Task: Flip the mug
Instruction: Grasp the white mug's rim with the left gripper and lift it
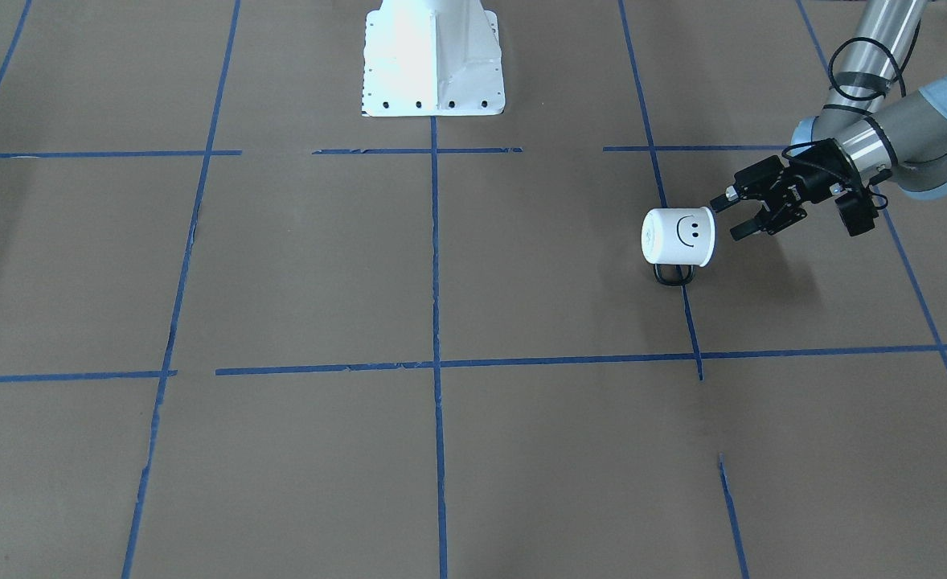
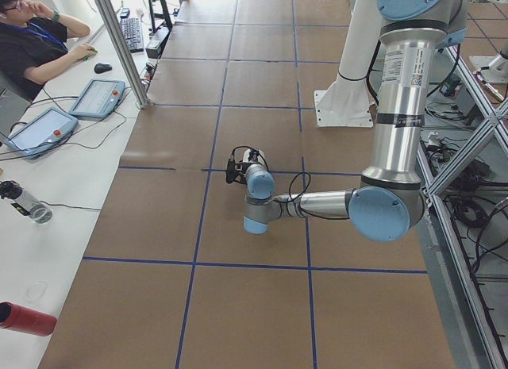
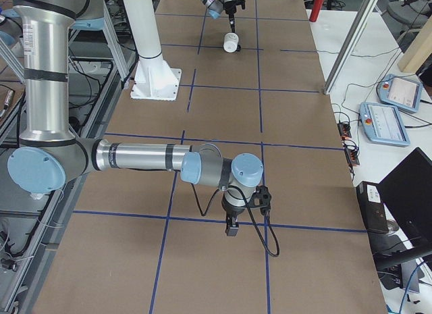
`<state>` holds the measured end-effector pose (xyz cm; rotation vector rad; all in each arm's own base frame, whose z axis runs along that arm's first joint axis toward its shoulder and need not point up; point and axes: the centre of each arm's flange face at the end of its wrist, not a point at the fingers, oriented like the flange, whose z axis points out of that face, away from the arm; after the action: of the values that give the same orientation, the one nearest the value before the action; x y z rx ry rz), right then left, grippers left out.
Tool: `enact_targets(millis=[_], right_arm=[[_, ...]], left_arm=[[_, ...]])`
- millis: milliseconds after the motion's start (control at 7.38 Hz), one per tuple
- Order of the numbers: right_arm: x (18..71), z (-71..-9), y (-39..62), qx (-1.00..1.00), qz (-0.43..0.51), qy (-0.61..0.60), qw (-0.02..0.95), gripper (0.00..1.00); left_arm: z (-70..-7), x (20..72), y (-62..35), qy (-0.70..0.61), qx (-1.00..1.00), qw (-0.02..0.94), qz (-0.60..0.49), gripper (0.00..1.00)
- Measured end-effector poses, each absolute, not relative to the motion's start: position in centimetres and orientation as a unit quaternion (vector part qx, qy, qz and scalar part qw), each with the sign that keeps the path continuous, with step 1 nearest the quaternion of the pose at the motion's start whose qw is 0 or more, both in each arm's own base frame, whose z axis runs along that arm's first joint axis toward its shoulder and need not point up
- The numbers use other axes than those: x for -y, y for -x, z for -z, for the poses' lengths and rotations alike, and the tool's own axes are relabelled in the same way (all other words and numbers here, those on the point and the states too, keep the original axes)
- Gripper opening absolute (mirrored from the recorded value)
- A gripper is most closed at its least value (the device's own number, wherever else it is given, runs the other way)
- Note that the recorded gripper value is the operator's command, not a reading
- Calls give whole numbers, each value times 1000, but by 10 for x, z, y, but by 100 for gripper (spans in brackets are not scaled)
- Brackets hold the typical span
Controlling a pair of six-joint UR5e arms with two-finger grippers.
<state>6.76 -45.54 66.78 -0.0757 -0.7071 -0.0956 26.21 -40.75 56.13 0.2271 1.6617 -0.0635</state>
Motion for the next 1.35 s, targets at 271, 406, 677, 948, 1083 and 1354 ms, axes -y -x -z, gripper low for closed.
enact_targets(millis=[271, 406, 677, 948, 1083, 1354], right_arm=[[455, -668, -68, 346, 47, 37, 936, 100], [455, -668, -68, 346, 47, 37, 936, 100], [455, -668, -68, 346, 47, 37, 936, 100], [455, -668, -68, 346, 47, 37, 936, 100], [455, -668, -68, 346, 47, 37, 936, 100], [455, -668, -68, 346, 47, 37, 936, 100]], left_arm=[[-550, 412, -287, -98, -745, 659, 27, 100], [-546, 414, -299, -96, -748, 657, 24, 79], [-542, 413, -312, -89, -750, 655, 16, 38], [-541, 408, -315, -81, -753, 653, 3, 19], [-539, 405, -315, -75, -755, 651, -9, 15], [-529, 403, -316, -64, -761, 645, -16, 0]])
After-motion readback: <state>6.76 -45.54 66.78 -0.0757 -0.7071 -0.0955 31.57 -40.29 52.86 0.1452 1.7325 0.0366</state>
